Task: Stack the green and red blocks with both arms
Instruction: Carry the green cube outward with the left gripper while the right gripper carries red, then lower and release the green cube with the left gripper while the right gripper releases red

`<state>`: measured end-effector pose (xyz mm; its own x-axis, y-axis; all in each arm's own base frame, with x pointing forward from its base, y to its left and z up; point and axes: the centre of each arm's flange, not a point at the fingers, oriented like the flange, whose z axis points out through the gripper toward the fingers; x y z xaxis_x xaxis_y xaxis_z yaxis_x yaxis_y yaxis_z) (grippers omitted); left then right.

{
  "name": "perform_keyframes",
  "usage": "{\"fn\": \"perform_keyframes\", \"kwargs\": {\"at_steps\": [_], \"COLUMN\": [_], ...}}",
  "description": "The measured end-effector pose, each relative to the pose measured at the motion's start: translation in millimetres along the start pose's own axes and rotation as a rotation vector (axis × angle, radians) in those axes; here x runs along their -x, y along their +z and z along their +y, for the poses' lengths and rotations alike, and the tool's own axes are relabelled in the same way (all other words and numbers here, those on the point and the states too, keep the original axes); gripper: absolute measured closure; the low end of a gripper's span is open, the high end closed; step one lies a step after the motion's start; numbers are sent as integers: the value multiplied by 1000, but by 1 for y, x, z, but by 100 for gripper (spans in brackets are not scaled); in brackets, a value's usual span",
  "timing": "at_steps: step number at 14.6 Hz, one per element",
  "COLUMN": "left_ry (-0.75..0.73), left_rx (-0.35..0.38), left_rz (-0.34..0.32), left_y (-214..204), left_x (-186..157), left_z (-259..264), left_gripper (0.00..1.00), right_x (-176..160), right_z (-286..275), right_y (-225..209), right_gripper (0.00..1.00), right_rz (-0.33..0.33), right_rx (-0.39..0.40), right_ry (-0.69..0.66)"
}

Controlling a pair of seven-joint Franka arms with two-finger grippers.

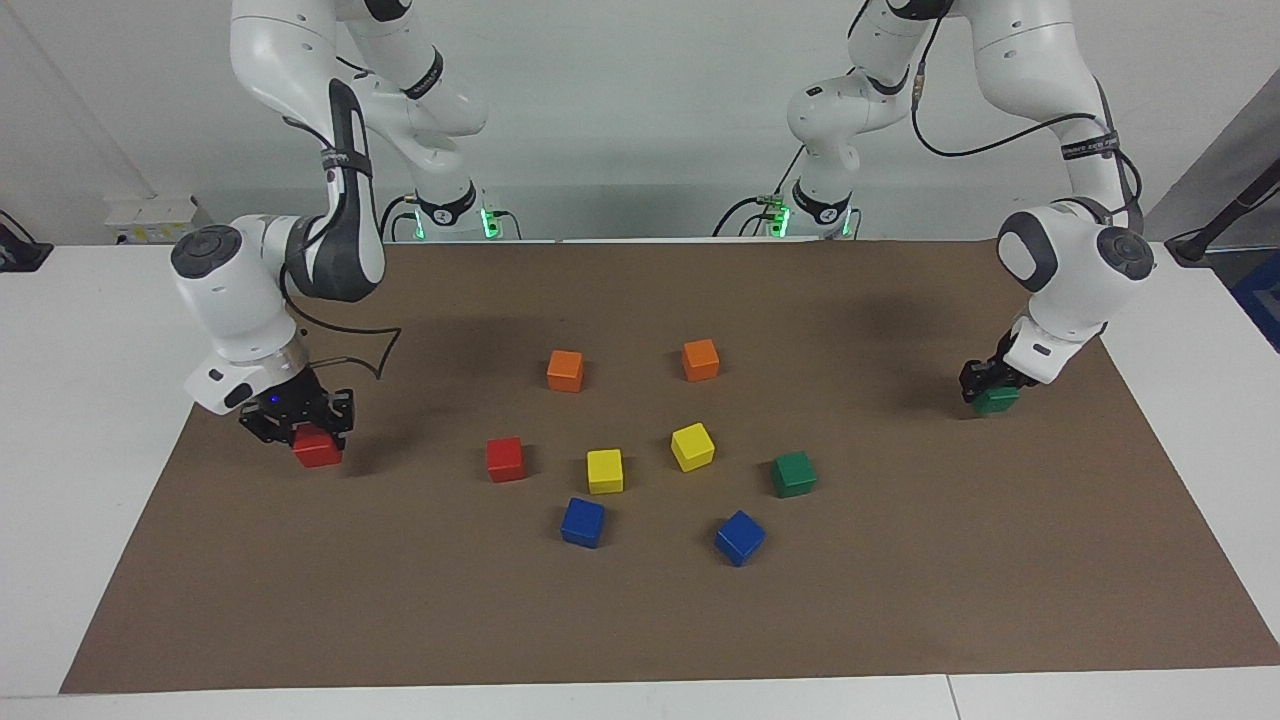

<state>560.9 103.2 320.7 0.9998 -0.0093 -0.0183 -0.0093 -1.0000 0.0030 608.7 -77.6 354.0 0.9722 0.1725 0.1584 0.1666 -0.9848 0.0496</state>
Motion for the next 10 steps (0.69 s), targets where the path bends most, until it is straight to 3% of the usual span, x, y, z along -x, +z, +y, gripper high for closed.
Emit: {"fn": "perform_keyframes", "kwargs": {"at_steps": [10], "left_ry": [16], "left_rx": [2], "left_rz": [8], "left_y": [20], "left_x": [-3], "left_z": [-8], "left_gripper": [45], "right_x": [11], "right_z": [4], "right_y": [47], "right_gripper": [45], "right_rz": [-33], "right_rx": [-40], "right_ry": [34]}}
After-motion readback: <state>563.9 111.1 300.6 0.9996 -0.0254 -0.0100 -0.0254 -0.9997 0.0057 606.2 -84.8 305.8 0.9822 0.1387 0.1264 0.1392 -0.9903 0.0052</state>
